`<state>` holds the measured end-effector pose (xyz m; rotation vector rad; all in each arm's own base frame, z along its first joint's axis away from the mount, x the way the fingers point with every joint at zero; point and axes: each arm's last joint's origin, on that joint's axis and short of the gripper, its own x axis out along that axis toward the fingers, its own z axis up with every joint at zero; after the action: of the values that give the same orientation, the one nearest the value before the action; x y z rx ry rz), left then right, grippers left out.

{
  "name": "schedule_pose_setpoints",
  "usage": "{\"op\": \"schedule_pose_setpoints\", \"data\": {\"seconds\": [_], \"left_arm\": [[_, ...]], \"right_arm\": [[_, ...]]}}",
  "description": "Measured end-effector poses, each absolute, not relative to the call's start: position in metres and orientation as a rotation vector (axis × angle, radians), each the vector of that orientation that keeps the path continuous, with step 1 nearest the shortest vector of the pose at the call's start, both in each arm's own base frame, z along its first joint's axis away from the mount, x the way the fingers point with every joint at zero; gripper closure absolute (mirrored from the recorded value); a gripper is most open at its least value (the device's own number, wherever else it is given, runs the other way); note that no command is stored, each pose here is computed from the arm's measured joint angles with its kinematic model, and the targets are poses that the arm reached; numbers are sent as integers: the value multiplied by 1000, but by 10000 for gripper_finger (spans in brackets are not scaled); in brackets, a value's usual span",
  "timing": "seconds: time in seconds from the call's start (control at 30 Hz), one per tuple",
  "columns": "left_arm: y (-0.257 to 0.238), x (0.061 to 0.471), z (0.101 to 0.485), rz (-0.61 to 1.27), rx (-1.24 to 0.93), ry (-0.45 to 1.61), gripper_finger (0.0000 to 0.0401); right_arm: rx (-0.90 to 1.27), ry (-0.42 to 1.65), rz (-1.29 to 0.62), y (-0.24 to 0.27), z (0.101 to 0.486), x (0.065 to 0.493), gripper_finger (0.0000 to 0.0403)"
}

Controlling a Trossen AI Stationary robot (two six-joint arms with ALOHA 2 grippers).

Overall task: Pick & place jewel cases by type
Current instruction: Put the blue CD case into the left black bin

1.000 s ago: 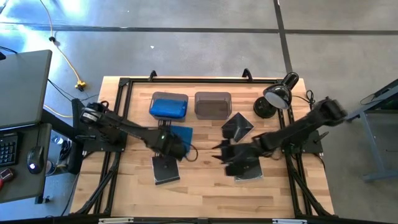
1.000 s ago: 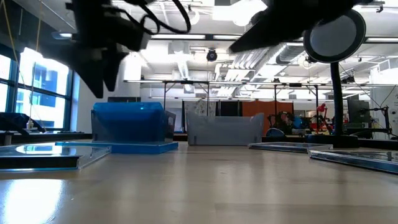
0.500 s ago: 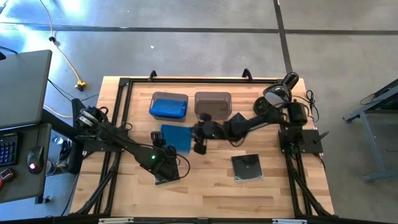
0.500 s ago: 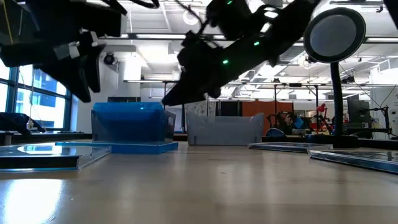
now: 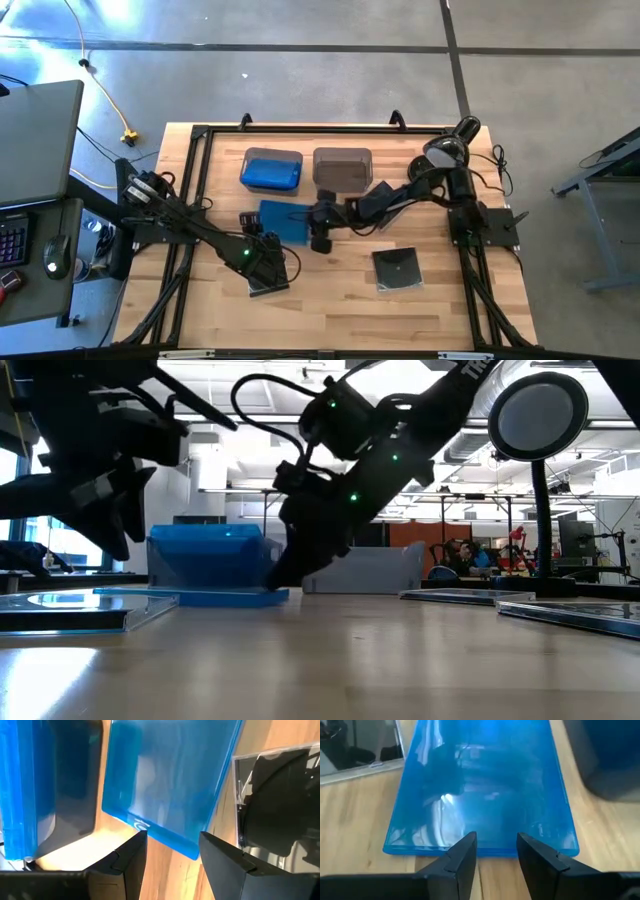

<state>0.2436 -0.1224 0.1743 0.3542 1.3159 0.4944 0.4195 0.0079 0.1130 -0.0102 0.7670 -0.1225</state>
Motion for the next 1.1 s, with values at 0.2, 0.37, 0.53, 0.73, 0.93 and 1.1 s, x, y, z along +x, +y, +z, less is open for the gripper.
{"op": "schedule_pose_setpoints", "data": {"seconds": [0.2, 0.37, 0.53, 0.73, 0.93, 1.1], "left_arm": [[-124, 246, 174, 478, 320, 1306, 226], [-126, 248, 173, 466, 294, 1291, 226], [-129, 253, 173, 445, 250, 1254, 226], [-134, 261, 173, 415, 184, 1179, 226], [-142, 276, 176, 294, 195, 1057, 226], [-155, 298, 175, 124, 312, 905, 226]], "right_arm": [[98, 883, -92, 21, 108, 411, 265], [67, 980, -58, 46, 105, 401, 265], [67, 1047, -103, 71, 117, 385, 265], [223, 1174, -73, 102, 149, 353, 265], [206, 1173, -7, 123, 182, 330, 265], [44, 1026, -90, 119, 208, 325, 265]]}}
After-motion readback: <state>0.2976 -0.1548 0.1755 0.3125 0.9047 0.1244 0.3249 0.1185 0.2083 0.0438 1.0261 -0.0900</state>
